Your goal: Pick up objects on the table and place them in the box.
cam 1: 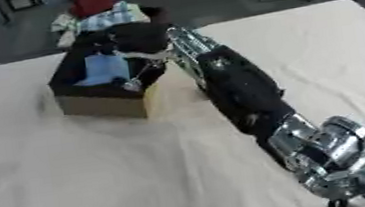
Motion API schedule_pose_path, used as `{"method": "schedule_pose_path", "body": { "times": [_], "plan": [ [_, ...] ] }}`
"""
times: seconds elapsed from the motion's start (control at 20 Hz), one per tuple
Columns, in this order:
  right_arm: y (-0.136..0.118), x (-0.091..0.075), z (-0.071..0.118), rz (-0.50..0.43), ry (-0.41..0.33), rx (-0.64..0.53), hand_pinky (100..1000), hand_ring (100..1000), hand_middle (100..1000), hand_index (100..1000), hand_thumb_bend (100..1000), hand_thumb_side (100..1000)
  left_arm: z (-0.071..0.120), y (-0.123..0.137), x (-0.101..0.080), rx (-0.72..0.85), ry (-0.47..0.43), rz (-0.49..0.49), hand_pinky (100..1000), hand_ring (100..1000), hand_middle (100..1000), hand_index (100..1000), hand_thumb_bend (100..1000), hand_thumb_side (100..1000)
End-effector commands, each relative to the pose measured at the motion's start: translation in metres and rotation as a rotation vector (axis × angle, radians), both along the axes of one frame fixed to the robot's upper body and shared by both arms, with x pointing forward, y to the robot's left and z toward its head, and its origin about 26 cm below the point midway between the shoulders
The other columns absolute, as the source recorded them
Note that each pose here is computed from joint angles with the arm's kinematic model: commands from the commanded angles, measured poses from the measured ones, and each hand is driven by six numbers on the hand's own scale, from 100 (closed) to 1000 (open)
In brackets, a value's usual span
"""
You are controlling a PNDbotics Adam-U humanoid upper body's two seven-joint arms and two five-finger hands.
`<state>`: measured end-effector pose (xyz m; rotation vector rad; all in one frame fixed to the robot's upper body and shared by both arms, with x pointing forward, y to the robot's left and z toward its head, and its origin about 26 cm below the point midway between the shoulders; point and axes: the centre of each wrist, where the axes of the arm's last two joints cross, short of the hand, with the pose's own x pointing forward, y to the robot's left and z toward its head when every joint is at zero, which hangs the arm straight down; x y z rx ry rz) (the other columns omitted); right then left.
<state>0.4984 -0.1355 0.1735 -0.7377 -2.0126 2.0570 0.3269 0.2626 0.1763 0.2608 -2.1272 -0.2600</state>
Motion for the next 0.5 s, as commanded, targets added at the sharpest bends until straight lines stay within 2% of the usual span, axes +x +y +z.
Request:
{"method": "schedule_pose_path", "body": {
  "times": [0.05, 0.1, 0.15, 0.3, 0.5],
  "plan": [
    [-0.005, 0.003, 0.013, -0.016, -0.030, 0.019, 913, 983, 1000, 1000, 155, 472, 0.007, 0.001, -0.002, 0.010, -0.023, -0.004, 853, 610, 610, 883, 102, 754],
    [-0.006, 0.003, 0.014, -0.015, -0.030, 0.030, 913, 982, 1000, 1000, 152, 470, 0.007, 0.001, -0.002, 0.011, -0.023, -0.004, 854, 609, 610, 883, 102, 754],
    [-0.008, 0.004, 0.017, -0.012, -0.031, 0.046, 906, 968, 1000, 1000, 100, 483, 0.006, 0.002, -0.002, 0.012, -0.021, -0.002, 854, 609, 609, 883, 102, 755],
    [-0.015, 0.006, 0.029, 0.008, -0.029, 0.100, 897, 946, 978, 1000, 100, 433, 0.005, 0.005, -0.002, 0.014, -0.016, 0.010, 855, 608, 609, 883, 102, 760],
    [-0.035, 0.009, 0.049, 0.037, 0.001, 0.145, 889, 930, 970, 1000, 100, 449, 0.004, 0.009, -0.001, 0.021, -0.009, 0.027, 856, 608, 608, 884, 101, 768]
  ]
}}
